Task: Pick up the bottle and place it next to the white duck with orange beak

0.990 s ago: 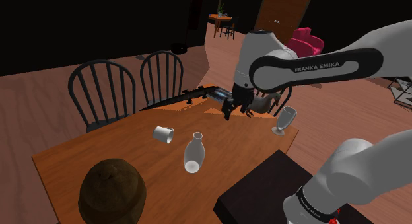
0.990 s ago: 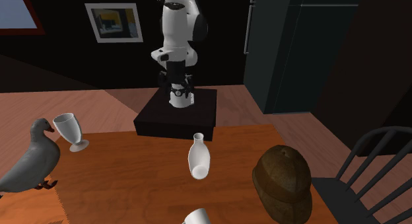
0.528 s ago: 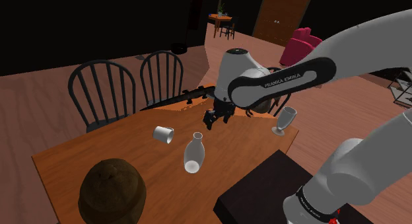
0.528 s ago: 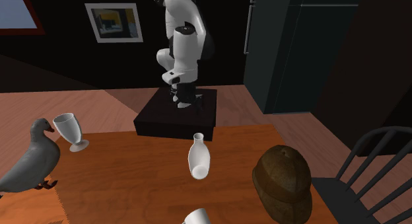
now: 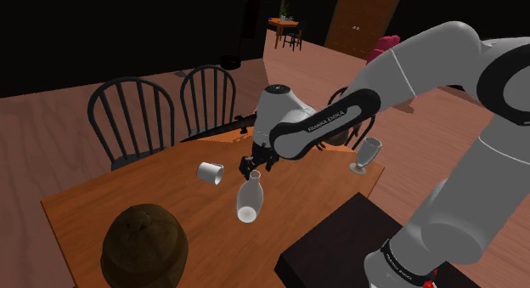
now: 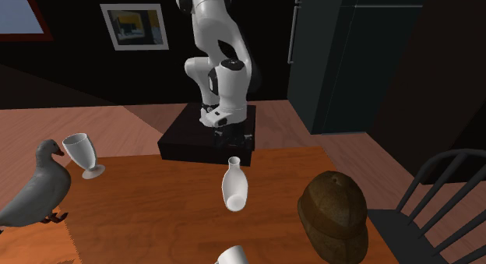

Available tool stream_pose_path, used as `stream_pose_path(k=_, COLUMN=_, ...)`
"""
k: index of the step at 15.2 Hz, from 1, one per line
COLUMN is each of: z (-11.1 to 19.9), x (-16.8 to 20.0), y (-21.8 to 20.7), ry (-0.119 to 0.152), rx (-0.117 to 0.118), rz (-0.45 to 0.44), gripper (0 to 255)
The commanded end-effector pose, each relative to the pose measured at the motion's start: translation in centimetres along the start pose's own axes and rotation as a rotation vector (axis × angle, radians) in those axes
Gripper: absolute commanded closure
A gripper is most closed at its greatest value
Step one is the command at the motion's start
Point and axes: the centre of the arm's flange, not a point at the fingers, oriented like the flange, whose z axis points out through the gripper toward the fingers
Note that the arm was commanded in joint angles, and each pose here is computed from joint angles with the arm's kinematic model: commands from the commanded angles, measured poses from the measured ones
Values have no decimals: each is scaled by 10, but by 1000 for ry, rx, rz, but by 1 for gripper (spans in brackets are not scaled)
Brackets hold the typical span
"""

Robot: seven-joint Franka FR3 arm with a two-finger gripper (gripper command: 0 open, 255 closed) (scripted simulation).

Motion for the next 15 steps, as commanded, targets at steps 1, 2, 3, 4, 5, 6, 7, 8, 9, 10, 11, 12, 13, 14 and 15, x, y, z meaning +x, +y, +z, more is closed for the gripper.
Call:
stream_pose_path(k=1, z=11, x=4, y=-4, ry=1, rx=3, rz=1, gripper=0)
stream_pose_path(k=2, z=17, x=4, y=-4, ry=1, rx=3, rz=1, gripper=0)
stream_pose_path(k=3, z=22, x=4, y=-4, ry=1, rx=3, rz=1, gripper=0)
stream_pose_path(k=4, z=27, x=4, y=-4, ry=1, rx=3, rz=1, gripper=0)
stream_pose_path(k=5, z=32, x=4, y=-4, ry=1, rx=3, rz=1, gripper=0)
stream_pose_path(k=6, z=38, x=4, y=-4, ry=1, rx=3, rz=1, gripper=0)
stream_pose_path(k=7, z=41, x=4, y=-4, ry=1, rx=3, rz=1, gripper=0)
stream_pose_path(k=8, z=41, x=4, y=-4, ry=1, rx=3, rz=1, gripper=0)
stream_pose_path(k=9, z=41, x=4, y=-4, ry=1, rx=3, rz=1, gripper=0)
stream_pose_path(k=10, z=41, x=4, y=-4, ry=1, rx=3, rz=1, gripper=0)
stream_pose_path(k=11, z=41, x=4, y=-4, ry=1, rx=3, rz=1, gripper=0)
stream_pose_path(k=12, z=41, x=4, y=-4, ry=1, rx=3, rz=1, gripper=0)
stream_pose_path(k=13, z=41, x=4, y=-4, ry=1, rx=3, rz=1, gripper=0)
stream_pose_path(k=14, z=41, x=4, y=-4, ry=1, rx=3, rz=1, gripper=0)
stream_pose_path(k=15, z=41, x=4, y=-4, ry=1, rx=3, rz=1, gripper=255)
